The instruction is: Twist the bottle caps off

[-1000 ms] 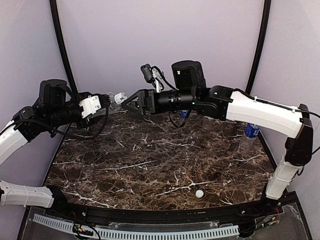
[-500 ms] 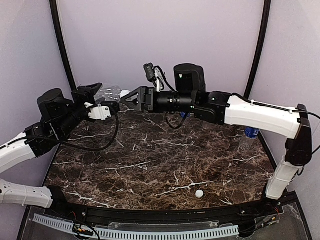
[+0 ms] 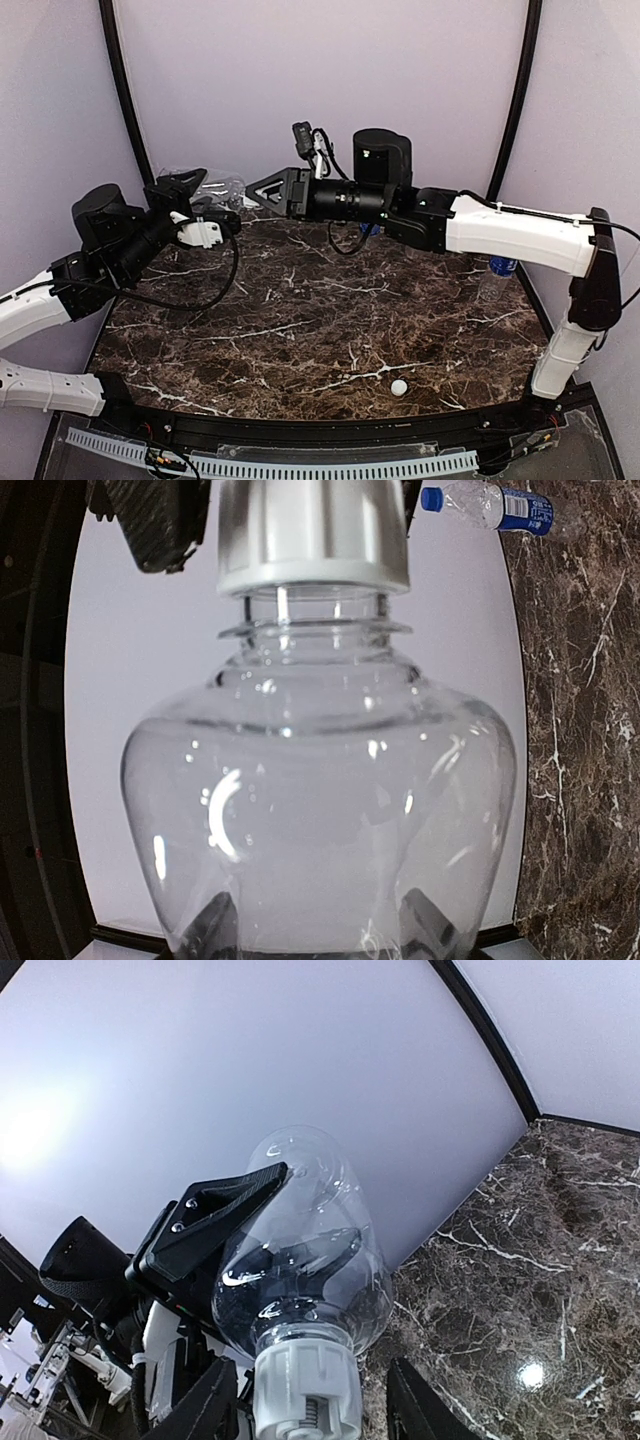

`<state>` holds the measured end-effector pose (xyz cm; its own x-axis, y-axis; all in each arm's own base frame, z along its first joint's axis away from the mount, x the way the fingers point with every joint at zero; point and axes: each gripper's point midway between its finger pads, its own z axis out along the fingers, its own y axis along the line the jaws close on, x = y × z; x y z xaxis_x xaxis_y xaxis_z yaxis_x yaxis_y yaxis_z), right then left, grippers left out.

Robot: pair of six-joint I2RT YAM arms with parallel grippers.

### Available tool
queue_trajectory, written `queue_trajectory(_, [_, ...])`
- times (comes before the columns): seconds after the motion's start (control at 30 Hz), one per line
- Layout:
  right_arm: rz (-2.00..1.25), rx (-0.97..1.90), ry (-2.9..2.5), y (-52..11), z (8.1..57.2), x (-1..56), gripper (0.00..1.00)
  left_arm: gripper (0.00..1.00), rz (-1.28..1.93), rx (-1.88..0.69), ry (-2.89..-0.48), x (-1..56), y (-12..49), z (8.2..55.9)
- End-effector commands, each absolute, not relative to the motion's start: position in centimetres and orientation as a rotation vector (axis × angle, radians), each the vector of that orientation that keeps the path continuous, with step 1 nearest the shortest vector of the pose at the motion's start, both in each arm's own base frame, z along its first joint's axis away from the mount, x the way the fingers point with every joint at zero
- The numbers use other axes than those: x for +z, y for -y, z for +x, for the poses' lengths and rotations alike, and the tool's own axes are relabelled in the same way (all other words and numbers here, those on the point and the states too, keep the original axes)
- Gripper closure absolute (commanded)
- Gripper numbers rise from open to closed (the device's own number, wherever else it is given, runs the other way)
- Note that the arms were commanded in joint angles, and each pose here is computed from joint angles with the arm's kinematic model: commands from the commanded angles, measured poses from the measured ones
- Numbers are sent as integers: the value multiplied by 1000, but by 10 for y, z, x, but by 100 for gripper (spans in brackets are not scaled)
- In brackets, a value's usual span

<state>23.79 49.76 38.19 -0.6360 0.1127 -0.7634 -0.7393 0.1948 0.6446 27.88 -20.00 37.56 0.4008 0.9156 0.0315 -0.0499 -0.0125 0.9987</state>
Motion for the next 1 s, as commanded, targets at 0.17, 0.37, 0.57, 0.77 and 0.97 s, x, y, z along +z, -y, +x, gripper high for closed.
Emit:
queue_trajectory(0.17, [-603,1579,-1733,-502,237,386,51,55,1321,948,-831,383,199,275])
queue_trajectory(0.37, [-618,1586,-1755,-507,237,381,51,55,1310,950,-842,385,199,277])
queue_trajectory(0.57, [-614,1586,-1750,-505,236,379,62,55,1312,943,-850,382,198,277])
queue_trajectory(0.77, [-645,1555,-1728,-505,236,384,100,54,1336,920,-845,377,200,274])
queue_trajectory(0.97, [-862,1419,-1611,-511,217,387,100,55,1442,754,-869,356,207,256])
